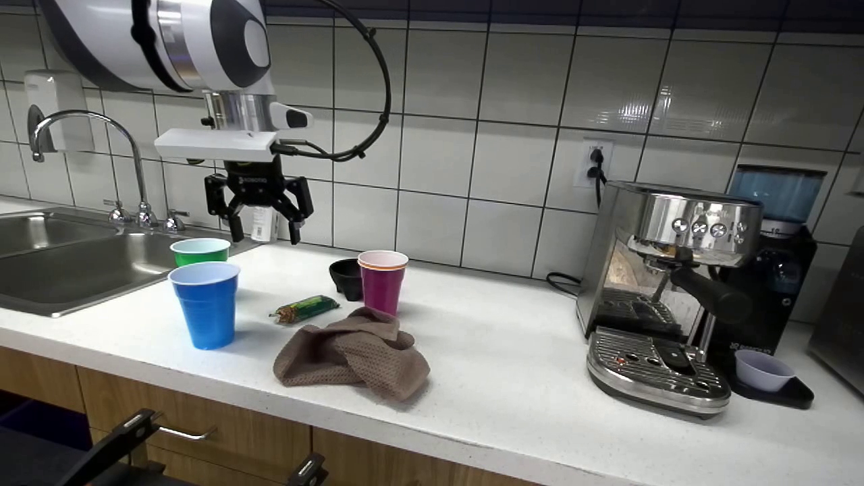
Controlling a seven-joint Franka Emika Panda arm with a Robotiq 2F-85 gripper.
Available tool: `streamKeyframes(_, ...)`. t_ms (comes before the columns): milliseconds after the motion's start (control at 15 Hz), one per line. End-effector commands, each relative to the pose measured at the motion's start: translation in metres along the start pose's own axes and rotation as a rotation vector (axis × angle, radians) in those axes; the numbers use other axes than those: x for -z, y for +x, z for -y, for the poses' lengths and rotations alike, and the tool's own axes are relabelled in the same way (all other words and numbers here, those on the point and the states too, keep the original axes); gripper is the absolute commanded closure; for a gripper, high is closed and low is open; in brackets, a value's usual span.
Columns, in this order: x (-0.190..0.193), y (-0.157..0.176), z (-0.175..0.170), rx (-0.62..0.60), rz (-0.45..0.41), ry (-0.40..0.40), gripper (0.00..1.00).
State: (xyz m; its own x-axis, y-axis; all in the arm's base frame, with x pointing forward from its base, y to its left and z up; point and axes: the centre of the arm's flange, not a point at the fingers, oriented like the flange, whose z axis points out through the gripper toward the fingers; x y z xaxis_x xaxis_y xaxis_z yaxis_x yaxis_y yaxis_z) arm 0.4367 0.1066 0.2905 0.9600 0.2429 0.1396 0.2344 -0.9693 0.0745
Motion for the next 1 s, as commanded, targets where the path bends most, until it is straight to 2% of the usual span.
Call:
streamKeyframes(0,0.016,-0.02,0.008,-0.016,-0.002,0.004,0.0)
streamKeyframes(933,-0.006,-0.035,0.023,0.02,0.034,0.005,0.0)
